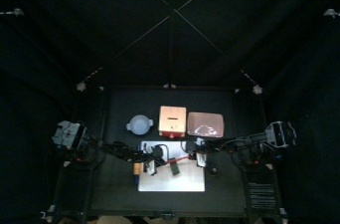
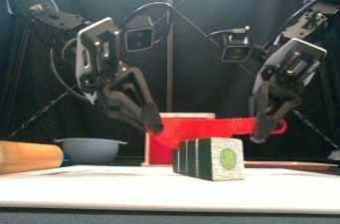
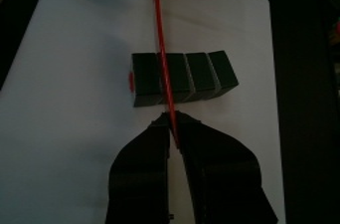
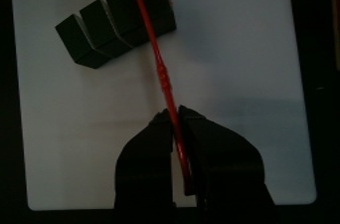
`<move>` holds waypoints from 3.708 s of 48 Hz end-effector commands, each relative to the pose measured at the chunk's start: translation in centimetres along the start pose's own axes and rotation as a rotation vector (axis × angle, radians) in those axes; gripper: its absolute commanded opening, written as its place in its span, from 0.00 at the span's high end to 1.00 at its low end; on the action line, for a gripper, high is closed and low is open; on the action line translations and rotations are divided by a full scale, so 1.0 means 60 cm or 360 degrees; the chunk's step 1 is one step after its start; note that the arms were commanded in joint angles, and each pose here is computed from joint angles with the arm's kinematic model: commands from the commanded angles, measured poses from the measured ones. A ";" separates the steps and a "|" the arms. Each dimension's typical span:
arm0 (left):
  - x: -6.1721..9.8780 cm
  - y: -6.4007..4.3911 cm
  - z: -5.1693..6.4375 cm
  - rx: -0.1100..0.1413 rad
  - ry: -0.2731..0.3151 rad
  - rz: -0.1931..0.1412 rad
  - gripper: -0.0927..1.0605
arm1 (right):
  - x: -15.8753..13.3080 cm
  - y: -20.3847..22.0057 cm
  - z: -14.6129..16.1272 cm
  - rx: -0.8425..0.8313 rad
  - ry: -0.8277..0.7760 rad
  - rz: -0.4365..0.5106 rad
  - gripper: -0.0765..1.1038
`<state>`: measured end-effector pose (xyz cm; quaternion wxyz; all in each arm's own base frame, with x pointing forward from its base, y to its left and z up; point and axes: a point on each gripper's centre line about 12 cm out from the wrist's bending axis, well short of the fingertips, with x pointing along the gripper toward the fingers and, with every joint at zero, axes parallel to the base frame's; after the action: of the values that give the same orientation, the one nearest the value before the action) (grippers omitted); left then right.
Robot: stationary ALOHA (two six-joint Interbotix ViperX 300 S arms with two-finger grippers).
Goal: Place sushi on board then cut the sushi with the knife then place the pieces on the plate
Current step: Cut the sushi into 4 pieces
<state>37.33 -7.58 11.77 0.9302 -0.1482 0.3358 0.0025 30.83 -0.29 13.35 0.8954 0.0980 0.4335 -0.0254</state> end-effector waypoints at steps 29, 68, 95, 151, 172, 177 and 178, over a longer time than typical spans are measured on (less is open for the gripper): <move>0.008 0.032 0.004 0.0093 0.0047 0.0048 0.52 | 0.007 -0.034 0.008 0.0110 -0.0019 -0.0069 0.81; 0.000 0.018 0.037 0.0164 0.0021 0.0006 0.52 | -0.003 -0.024 0.032 0.0055 -0.0077 -0.0048 0.81; -0.034 -0.003 0.098 0.0306 -0.0156 -0.0055 0.52 | -0.043 -0.021 0.058 0.0003 -0.0197 -0.0038 0.81; -0.016 -0.027 0.039 0.0288 0.0003 -0.0094 0.52 | -0.025 0.019 0.035 0.0011 -0.0121 0.0050 0.81; -0.008 -0.024 0.031 0.0287 0.0031 -0.0084 0.52 | -0.007 0.015 0.023 0.0014 -0.0056 0.0038 0.81; -0.002 -0.021 0.023 0.0286 0.0054 -0.0076 0.52 | -0.002 0.014 0.018 0.0018 -0.0035 0.0034 0.81; 0.000 -0.020 0.022 0.0284 0.0058 -0.0074 0.52 | 0.000 0.014 0.019 0.0020 -0.0032 0.0034 0.81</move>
<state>37.94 -7.29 12.41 0.9297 -0.0756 0.3585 -0.0384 31.38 0.98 13.60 0.8936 0.0985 0.4378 -0.0073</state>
